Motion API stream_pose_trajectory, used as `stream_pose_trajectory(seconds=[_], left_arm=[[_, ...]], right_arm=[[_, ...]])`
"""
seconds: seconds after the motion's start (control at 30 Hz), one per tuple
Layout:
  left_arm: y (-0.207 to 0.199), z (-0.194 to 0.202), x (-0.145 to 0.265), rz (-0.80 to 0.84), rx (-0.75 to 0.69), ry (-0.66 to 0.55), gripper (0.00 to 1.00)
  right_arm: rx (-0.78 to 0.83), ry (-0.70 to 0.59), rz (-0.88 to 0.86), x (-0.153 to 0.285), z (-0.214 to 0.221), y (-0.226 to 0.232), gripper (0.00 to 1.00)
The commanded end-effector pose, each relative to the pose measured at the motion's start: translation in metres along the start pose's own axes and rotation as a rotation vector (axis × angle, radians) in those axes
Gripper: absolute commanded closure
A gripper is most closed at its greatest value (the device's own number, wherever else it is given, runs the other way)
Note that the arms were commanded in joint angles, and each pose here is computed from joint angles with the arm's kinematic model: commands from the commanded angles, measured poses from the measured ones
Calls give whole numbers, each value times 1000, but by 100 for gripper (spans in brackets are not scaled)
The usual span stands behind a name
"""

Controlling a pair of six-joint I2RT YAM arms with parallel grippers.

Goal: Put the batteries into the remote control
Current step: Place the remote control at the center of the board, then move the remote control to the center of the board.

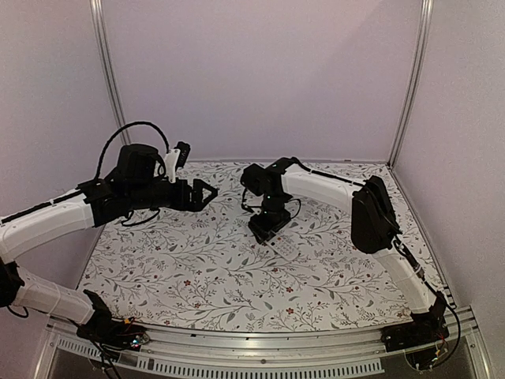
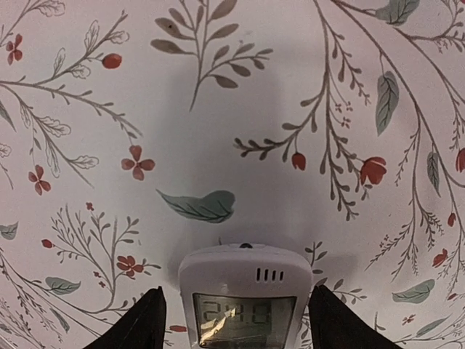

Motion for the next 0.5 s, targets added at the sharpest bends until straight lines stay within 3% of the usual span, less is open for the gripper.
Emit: stream_pose_trajectory(seconds=[0.0,0.27,0.47], left_arm=[[6,2,3,-23,-3,8,0],[9,6,2,-37,4,13,1],[13,10,0,-56,12,17,1]], right_arm=[[-24,-12,-46,1,0,-1,31],[-134,-218,-111,77,15,-39,29],[-206,-261,-25,92,47,-85,29]])
Point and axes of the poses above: each gripper's point midway between its finger pads, its own x axis back along the fingers, its own y axis along the line the jaws close on, z = x × y, the point moved 2 cm from there along x, back along the fingers, and after that the axes turned 7 degrees about -x, right-handed, at the moved point
